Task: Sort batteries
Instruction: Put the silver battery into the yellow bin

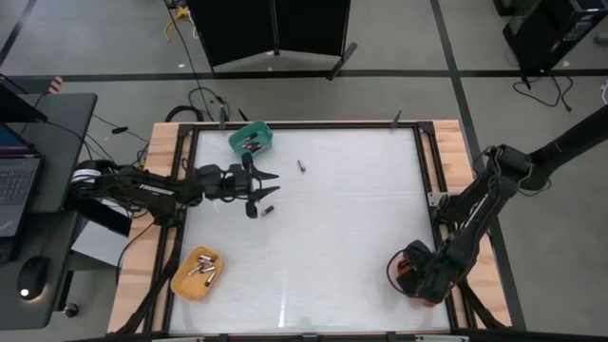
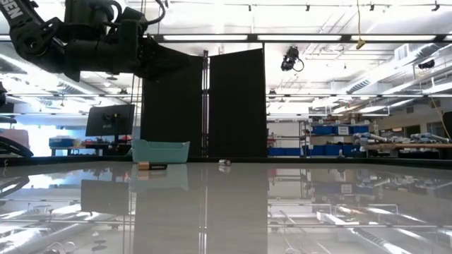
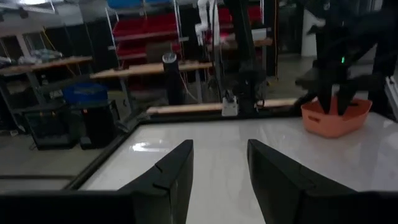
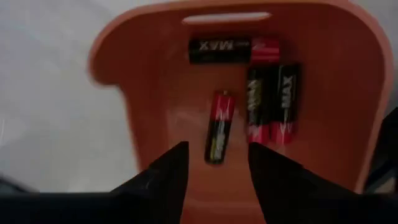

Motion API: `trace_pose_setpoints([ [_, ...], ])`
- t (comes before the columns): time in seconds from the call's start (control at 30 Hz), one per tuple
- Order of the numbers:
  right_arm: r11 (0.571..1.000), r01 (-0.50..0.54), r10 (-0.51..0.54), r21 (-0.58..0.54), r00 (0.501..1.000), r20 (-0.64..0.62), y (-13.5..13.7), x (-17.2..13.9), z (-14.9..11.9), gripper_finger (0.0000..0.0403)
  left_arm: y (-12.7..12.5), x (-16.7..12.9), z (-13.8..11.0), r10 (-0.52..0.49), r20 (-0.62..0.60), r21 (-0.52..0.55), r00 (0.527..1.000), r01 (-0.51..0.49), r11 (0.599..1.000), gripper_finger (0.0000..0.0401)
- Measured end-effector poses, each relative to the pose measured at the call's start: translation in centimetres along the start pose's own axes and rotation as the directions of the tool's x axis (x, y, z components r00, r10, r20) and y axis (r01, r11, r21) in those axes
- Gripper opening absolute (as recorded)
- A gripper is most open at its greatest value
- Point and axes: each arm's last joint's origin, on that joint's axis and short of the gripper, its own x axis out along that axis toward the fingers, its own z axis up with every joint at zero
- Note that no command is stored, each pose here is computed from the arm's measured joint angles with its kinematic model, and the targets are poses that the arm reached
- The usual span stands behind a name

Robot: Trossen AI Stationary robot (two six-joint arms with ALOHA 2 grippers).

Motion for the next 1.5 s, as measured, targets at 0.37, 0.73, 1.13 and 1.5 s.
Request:
trace_pose_setpoints([
  [0.37,0.991,-0.058,0.057,-0.123,0.998,-0.012,-2.6,-4.5,2.0,0.0087,0.1,2.4,0.5,-0.041,-0.363,-0.044,0.931,0.027,0.999,0.0136],
  [0.73,0.942,-0.007,0.125,-0.337,0.935,0.331,-4.5,-7.1,6.4,0.0028,-1.7,2.7,1.9,-0.161,-0.633,-0.217,0.758,0.026,0.976,0.0124],
  [1.13,0.883,0.132,0.225,-0.450,0.724,0.653,-1.7,-7.8,12.7,0.0015,-0.1,3.3,1.5,-0.078,-0.675,-0.354,0.734,-0.229,0.907,0.0128],
  [1.5,0.828,0.124,0.369,-0.547,0.614,0.698,-0.1,-7.0,16.6,0.0012,5.7,8.2,2.5,-0.125,-0.754,-0.182,0.645,-0.022,0.983,0.0128],
])
